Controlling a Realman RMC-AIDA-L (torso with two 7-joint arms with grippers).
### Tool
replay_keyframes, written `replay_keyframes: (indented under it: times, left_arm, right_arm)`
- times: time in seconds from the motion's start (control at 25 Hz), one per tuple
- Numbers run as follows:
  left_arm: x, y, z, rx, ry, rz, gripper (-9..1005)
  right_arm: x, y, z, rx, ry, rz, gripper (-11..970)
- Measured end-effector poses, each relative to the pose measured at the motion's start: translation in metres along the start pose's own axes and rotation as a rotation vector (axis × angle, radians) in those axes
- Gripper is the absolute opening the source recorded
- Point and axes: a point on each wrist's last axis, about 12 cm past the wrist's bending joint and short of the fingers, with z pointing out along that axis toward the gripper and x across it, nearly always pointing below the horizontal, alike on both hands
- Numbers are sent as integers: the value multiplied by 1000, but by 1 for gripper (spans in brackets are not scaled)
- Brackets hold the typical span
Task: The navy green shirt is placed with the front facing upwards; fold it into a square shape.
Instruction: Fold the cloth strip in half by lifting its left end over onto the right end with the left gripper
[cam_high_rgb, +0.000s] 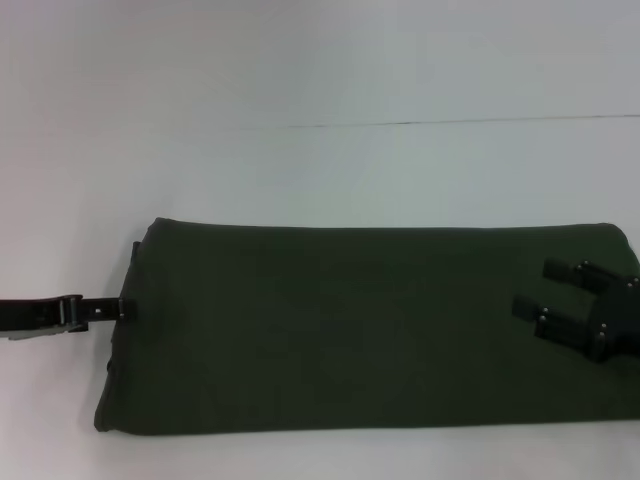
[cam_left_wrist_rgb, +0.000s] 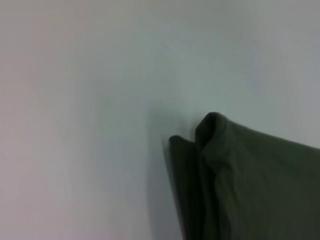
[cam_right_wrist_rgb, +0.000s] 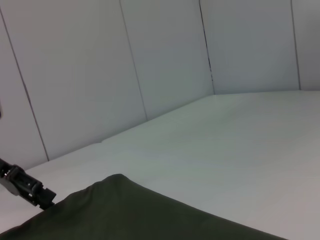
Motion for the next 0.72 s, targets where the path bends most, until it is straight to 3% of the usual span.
replay_keyframes:
  times: [0.72]
  left_arm:
    - [5, 1, 9, 0, 17, -16, 877]
  right_arm:
    - [-1, -1, 5, -2, 1, 11, 785]
